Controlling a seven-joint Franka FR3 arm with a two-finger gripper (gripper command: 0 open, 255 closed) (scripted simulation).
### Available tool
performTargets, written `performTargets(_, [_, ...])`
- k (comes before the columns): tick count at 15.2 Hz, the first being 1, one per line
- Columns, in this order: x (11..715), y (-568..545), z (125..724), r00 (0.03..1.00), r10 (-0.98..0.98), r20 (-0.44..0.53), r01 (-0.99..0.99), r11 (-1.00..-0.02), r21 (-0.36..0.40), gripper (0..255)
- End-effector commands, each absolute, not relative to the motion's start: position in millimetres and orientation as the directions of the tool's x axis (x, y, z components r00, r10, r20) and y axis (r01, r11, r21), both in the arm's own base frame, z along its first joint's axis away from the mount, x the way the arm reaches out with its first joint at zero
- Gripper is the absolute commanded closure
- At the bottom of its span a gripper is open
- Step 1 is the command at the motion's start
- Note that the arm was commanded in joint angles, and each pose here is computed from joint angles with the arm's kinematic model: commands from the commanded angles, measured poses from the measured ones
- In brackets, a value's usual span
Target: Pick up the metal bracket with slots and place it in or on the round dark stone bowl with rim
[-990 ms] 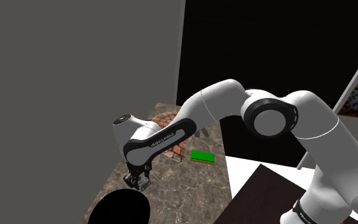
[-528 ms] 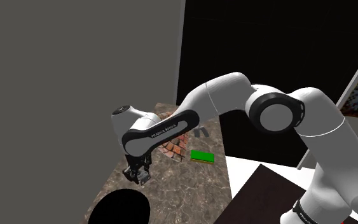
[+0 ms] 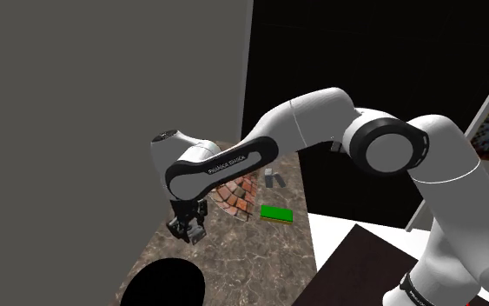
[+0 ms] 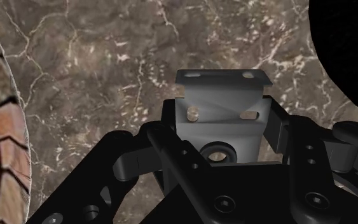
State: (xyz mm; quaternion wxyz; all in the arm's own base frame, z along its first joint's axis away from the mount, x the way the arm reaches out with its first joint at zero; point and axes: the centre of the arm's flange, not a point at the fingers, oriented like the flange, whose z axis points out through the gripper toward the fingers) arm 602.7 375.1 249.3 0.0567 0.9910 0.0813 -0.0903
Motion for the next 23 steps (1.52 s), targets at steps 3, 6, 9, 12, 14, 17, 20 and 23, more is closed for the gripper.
performTargets(3, [603, 375, 270, 0.97, 0.151, -0.188, 0.171, -0.98, 0.098, 255])
performTargets(6, [603, 375, 286, 0.97, 0.151, -0.188, 0.171, -0.98, 0.098, 255])
performTargets(9, [603, 375, 302, 0.97, 0.151, -0.188, 0.171, -0.98, 0.098, 255])
performTargets(12, [603, 375, 318, 0.97, 0.151, -0.188, 0.171, -0.98, 0.098, 255])
performTargets(14, [595, 386, 323, 0.97, 0.151, -0.188, 0.171, -0.98, 0.098, 255])
performTargets(17, [571, 417, 324, 0.97, 0.151, -0.188, 0.171, -0.98, 0.098, 255])
performTargets(20, [547, 449, 325, 0.97, 0.151, -0.188, 0.171, -0.98, 0.098, 255])
performTargets(23, [524, 480, 327, 0.97, 0.151, -0.188, 0.171, -0.98, 0.098, 255])
